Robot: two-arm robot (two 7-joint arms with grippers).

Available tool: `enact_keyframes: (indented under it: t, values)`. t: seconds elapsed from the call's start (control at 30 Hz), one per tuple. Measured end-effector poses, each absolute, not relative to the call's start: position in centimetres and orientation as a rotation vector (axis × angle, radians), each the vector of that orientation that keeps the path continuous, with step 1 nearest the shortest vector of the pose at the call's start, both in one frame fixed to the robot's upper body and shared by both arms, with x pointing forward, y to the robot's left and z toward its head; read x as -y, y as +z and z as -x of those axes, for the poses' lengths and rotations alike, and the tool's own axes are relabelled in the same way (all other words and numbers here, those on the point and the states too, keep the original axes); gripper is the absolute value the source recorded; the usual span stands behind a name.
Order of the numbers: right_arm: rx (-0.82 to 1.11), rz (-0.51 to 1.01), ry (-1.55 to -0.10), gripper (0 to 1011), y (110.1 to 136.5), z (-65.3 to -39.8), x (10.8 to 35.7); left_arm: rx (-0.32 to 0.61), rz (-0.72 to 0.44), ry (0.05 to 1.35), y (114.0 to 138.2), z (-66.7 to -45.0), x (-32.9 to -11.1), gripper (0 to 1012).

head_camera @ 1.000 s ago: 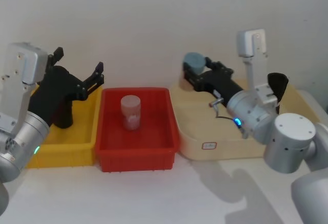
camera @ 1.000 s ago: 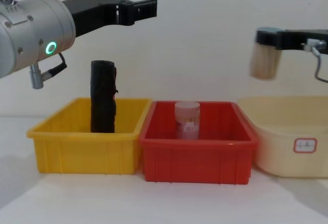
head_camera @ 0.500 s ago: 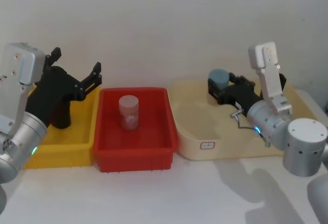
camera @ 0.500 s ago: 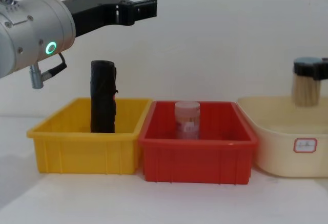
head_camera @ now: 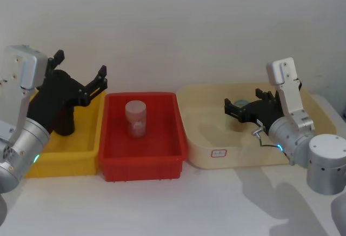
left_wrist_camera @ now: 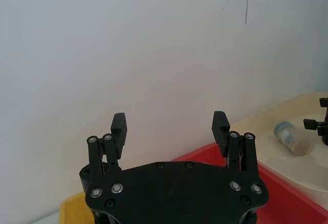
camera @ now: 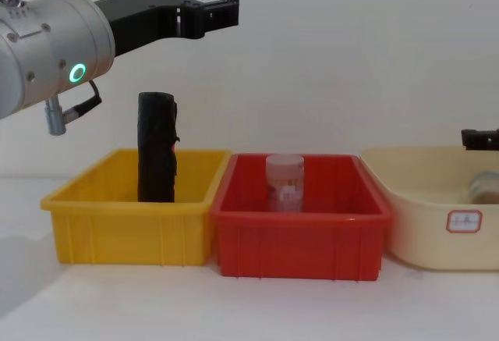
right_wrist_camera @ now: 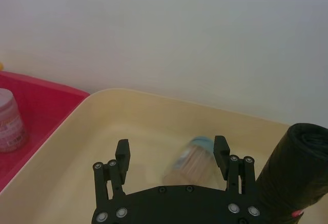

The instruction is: Pick up the garbage bag with the one hand and transfer it to the other hand.

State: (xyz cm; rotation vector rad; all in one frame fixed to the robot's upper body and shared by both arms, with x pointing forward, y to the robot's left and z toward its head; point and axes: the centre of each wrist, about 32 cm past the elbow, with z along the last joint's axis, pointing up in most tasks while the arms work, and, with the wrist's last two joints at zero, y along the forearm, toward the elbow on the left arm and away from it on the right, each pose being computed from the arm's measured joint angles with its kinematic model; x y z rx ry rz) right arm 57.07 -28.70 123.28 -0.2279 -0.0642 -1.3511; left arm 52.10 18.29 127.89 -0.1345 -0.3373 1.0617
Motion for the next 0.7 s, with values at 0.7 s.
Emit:
enact_keyframes:
  t: [0.7]
  values:
    - [0.073, 0.204, -1.329, 1001, 123.9, -55.3, 27.7, 0.337, 0.135, 1.062, 127.9, -52.1, -18.3, 1001]
